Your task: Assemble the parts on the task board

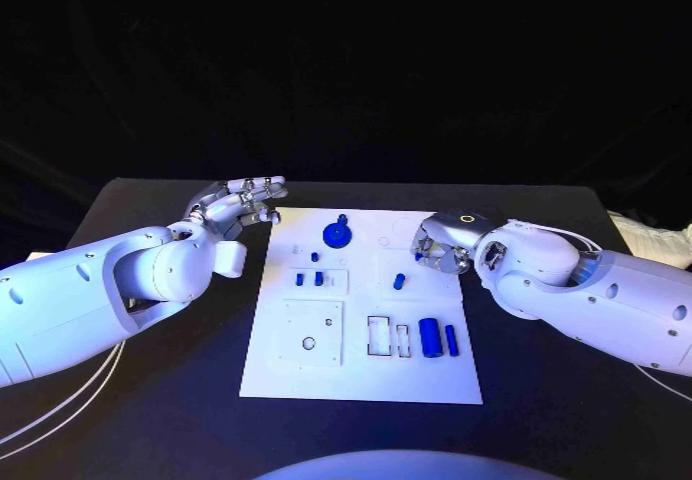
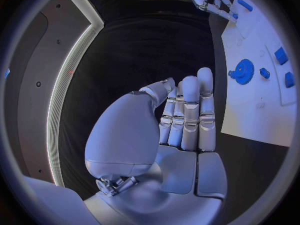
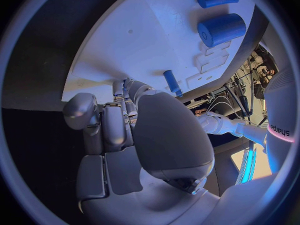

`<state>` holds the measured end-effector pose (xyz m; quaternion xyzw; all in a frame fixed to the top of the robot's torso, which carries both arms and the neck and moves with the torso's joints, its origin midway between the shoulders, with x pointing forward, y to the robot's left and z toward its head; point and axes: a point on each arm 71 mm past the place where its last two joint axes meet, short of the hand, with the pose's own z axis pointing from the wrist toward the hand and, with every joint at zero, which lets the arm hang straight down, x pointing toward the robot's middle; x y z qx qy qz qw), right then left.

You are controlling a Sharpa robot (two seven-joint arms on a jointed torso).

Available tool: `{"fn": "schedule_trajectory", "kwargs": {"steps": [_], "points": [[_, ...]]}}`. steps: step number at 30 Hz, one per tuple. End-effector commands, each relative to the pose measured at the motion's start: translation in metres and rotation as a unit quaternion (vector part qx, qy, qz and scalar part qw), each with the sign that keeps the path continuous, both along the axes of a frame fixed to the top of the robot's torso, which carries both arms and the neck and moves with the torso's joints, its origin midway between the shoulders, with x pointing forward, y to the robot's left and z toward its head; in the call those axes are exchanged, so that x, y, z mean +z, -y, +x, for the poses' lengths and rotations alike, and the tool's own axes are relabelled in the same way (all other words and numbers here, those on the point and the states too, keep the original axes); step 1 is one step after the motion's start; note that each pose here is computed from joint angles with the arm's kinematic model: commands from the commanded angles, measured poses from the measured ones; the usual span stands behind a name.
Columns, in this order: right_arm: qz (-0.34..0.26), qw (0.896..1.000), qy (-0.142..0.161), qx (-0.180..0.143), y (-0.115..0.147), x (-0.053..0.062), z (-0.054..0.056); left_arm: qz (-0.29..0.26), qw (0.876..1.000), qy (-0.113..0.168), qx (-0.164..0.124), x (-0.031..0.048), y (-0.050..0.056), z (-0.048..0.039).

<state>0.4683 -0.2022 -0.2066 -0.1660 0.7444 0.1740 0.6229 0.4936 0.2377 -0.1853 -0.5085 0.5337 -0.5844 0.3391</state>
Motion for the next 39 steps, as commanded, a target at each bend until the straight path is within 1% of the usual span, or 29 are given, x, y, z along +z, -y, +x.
{"fn": "schedule_trajectory", "kwargs": {"steps": [1, 7, 16, 22, 31, 39], "points": [[-0.015, 1.000, -0.018, 0.012, -0.004, -0.008, -0.004, -0.004, 1.000, 0.003, -0.010, 0.0009, 0.002, -0.0002], [-0.018, 1.000, -0.006, 0.015, -0.006, -0.006, -0.005, -0.003, 1.000, 0.002, -0.010, 0.0006, 0.001, 0.0002], [-0.033, 0.999, -0.009, 0.011, -0.006, -0.008, -0.004, -0.003, 1.000, 0.001, -0.010, 0.0004, 0.001, 0.0003], [-0.041, 0.999, -0.004, 0.007, -0.007, -0.008, -0.003, -0.002, 1.000, 0.001, -0.012, 0.0004, 0.002, 0.0002], [-0.027, 0.999, 0.023, 0.008, -0.010, -0.004, -0.004, -0.001, 1.000, 0.001, -0.013, 0.0002, 0.002, 0.0003], [0.004, 0.999, 0.039, 0.010, -0.012, 0.003, -0.008, -0.001, 1.000, 0.000, -0.013, 0.0000, 0.002, 0.0007]]}}
